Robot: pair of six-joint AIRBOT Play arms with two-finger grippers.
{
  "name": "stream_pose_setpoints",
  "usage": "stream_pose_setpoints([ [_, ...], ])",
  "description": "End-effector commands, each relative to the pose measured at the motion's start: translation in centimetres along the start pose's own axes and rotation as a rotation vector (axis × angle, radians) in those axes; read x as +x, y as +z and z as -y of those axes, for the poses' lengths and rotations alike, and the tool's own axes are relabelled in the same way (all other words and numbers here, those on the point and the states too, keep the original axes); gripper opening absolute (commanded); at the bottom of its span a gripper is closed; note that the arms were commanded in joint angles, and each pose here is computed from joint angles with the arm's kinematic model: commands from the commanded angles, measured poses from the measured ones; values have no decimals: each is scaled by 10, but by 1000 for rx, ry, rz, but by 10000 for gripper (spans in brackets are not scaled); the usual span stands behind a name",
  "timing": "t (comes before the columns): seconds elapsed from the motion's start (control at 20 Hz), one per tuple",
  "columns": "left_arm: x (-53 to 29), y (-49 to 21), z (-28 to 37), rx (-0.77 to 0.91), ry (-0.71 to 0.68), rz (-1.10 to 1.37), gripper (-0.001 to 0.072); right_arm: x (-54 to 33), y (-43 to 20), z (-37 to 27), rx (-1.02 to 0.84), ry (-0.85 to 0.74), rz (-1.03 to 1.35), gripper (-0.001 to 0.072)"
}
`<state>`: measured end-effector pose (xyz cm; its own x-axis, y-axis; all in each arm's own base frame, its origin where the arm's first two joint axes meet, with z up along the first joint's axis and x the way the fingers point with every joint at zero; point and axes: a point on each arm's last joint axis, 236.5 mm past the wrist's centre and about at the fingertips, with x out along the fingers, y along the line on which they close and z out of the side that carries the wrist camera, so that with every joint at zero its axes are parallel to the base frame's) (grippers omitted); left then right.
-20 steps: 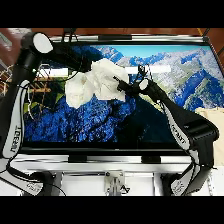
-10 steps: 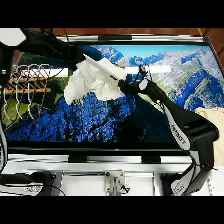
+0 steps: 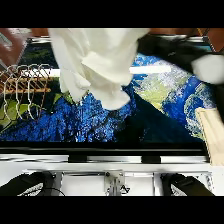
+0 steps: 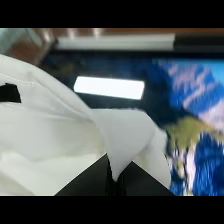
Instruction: Fold the shirts.
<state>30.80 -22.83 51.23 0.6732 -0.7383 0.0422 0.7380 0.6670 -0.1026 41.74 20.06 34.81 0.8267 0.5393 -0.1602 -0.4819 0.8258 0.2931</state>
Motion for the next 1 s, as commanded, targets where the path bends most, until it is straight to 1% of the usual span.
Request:
stream_pose_setpoints([
  [0.0, -74, 59, 45, 48, -19, 180, 61, -145, 100, -57, -34, 63, 341, 88],
  [0.1, -84, 45, 40, 41, 25, 120, 61, -186, 110, -73, -31, 90, 397, 88],
  [0.15, -82, 27, 28, 26, 73, 51, 61, -193, 106, -76, -37, 95, 382, 88],
  [0.25, -73, -22, -8, -23, 191, -127, 61, -180, 79, -75, -20, 95, 258, 88],
  [0.35, -60, -77, -38, -71, 268, -292, 61, -148, 27, -64, -10, 77, 26, 88],
  [0.5, -32, -154, -64, -141, 287, -470, 61, -96, -69, -38, 29, 42, -378, 88],
  [0.6, -18, -205, -78, -187, 298, -577, 61, -68, -122, -24, 80, 38, -585, 88],
  [0.7, -8, -251, -91, -222, 313, -667, 62, -45, -164, -24, 159, 77, -743, 88],
  [0.8, -6, -291, -107, -229, 346, -756, 61, -34, -203, -28, 239, 125, -900, 88],
  [0.95, -20, -339, -138, -173, 443, -891, 61, -39, -261, -16, 289, 118, -1161, 89],
])
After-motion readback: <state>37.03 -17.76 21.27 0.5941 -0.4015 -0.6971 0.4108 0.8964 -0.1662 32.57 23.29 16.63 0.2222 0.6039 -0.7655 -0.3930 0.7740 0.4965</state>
